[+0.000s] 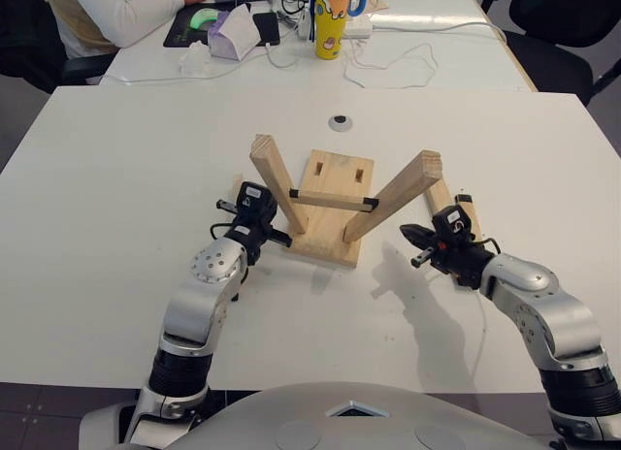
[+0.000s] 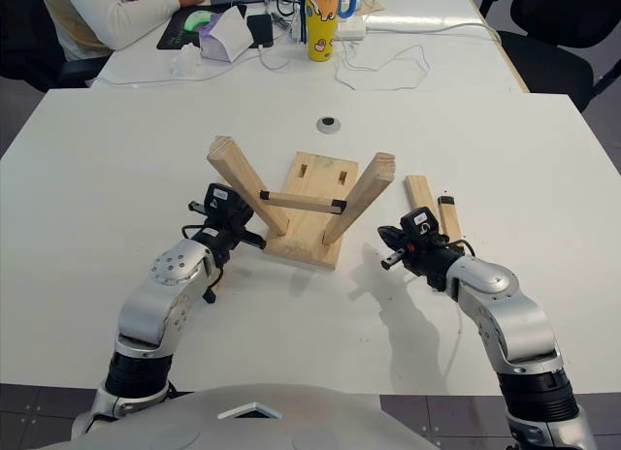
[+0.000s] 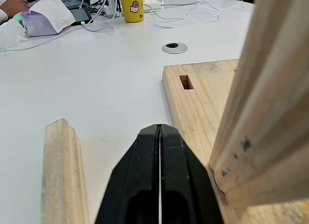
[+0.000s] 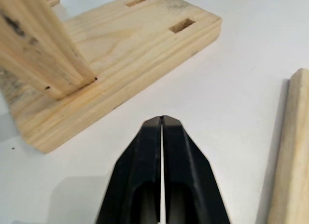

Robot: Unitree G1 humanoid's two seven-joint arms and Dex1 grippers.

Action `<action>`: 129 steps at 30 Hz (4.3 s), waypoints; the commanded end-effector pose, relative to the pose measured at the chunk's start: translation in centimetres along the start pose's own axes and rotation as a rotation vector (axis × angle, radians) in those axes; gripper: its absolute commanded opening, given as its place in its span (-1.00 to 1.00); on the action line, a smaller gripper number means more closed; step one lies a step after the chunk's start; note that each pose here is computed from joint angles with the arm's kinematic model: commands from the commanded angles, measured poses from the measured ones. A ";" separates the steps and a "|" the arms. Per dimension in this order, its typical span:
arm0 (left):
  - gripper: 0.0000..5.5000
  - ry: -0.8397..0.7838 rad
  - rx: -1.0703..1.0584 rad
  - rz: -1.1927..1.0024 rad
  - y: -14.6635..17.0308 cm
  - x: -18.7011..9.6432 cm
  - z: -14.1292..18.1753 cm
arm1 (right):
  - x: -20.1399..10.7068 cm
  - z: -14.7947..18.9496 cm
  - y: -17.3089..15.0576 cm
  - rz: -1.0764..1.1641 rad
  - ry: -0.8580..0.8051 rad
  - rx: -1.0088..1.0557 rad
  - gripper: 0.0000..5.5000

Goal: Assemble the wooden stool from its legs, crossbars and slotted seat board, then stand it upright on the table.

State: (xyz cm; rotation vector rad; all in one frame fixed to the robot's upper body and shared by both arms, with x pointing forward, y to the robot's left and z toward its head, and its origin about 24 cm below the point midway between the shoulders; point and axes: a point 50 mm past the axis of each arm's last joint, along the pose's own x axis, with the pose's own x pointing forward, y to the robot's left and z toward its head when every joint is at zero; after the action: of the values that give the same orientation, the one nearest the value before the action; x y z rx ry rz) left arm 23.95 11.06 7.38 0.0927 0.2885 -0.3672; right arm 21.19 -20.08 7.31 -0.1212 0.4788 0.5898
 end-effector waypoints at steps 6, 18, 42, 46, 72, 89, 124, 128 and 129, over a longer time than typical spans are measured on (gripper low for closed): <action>-1.00 -0.040 -0.003 -0.063 -1.6 0.6 1.6 | 1.7 3.9 2.2 0.060 -0.099 0.111 -1.00; -1.00 -0.021 -0.010 -0.015 -0.6 3.8 1.5 | 6.2 4.7 2.0 -0.080 -0.081 0.172 -1.00; -1.00 -0.118 -0.015 0.159 3.7 8.2 2.9 | 11.7 7.9 -1.0 -0.291 -0.302 0.171 -1.00; -1.00 -0.109 -0.028 0.208 4.2 6.5 1.7 | 9.4 6.6 -2.4 -0.396 -0.296 0.163 -1.00; -1.00 -0.134 0.163 -0.007 -1.4 2.8 4.7 | 5.9 8.9 3.8 -0.279 -0.307 0.068 -1.00; -1.00 -0.020 0.122 0.161 2.2 3.8 1.5 | 1.1 20.7 -4.4 -0.575 -0.859 -0.063 -1.00; -1.00 -0.067 -0.027 0.132 3.5 1.8 2.7 | 2.3 16.5 -6.4 -0.561 -0.811 0.021 -1.00; -0.90 -0.035 -0.111 0.066 3.2 0.2 2.2 | 4.0 9.6 -6.6 -0.565 -0.612 -0.017 -1.00; -0.83 -0.026 -0.116 0.048 3.1 -0.1 2.1 | 4.2 8.2 -6.4 -0.566 -0.582 -0.013 -1.00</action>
State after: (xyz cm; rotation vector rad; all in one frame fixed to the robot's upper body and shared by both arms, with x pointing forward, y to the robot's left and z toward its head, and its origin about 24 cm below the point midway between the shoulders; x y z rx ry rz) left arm 26.26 13.58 9.47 -0.0040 0.2588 -0.2769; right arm 31.84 -21.04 14.60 -0.0630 -0.1829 0.0517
